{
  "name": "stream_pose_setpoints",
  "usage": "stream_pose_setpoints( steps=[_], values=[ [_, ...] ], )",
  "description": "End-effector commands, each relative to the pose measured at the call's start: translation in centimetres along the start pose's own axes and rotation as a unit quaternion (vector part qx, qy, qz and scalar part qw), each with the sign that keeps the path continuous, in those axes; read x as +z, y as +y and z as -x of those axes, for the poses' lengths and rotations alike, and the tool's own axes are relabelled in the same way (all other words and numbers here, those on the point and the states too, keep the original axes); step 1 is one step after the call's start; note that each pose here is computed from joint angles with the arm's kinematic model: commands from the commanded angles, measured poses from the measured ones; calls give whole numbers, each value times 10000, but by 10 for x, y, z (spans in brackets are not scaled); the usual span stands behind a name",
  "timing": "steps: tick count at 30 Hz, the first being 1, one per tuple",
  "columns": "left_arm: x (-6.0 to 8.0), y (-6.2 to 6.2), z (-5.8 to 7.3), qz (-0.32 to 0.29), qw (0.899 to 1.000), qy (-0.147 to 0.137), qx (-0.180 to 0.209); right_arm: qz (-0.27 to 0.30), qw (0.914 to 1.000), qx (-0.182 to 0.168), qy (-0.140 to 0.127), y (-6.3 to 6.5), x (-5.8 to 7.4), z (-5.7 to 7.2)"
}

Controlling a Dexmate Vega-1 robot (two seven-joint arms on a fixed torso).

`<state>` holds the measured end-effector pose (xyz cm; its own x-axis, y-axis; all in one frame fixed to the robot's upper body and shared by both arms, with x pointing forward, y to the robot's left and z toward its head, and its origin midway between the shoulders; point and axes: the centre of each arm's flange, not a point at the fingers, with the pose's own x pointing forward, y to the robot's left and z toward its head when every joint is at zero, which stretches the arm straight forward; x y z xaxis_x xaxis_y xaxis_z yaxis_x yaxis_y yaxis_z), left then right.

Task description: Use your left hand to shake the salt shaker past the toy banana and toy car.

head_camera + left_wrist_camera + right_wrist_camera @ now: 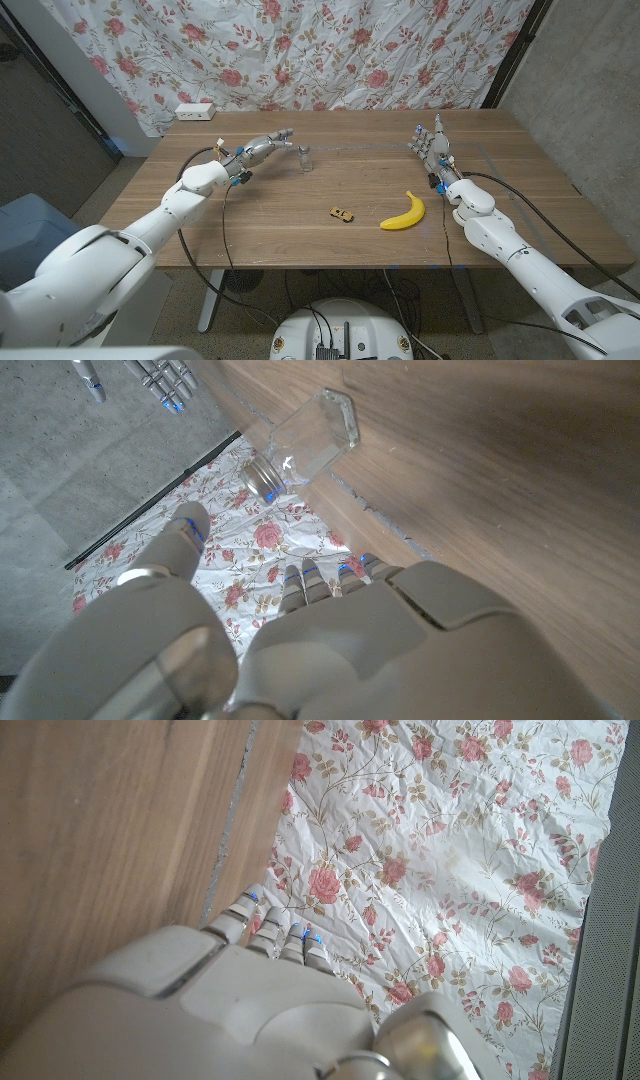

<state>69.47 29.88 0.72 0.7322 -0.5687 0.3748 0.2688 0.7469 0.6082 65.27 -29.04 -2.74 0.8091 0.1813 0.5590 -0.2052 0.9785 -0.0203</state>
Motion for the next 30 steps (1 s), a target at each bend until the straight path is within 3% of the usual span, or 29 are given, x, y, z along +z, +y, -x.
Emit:
stream_pose_setpoints(
  steps=[1, 19, 30],
  values=[
    [-6, -4, -5, -298, 9992, 154, -199, 1, 10000, 0, -1, 0, 0, 0],
    [-11, -9, -20, -571, 9975, 339, -257, 0, 10000, 0, -1, 0, 0, 0],
    [-15, -14, -21, -761, 9960, 398, -236, 0, 10000, 0, -1, 0, 0, 0]
  ],
)
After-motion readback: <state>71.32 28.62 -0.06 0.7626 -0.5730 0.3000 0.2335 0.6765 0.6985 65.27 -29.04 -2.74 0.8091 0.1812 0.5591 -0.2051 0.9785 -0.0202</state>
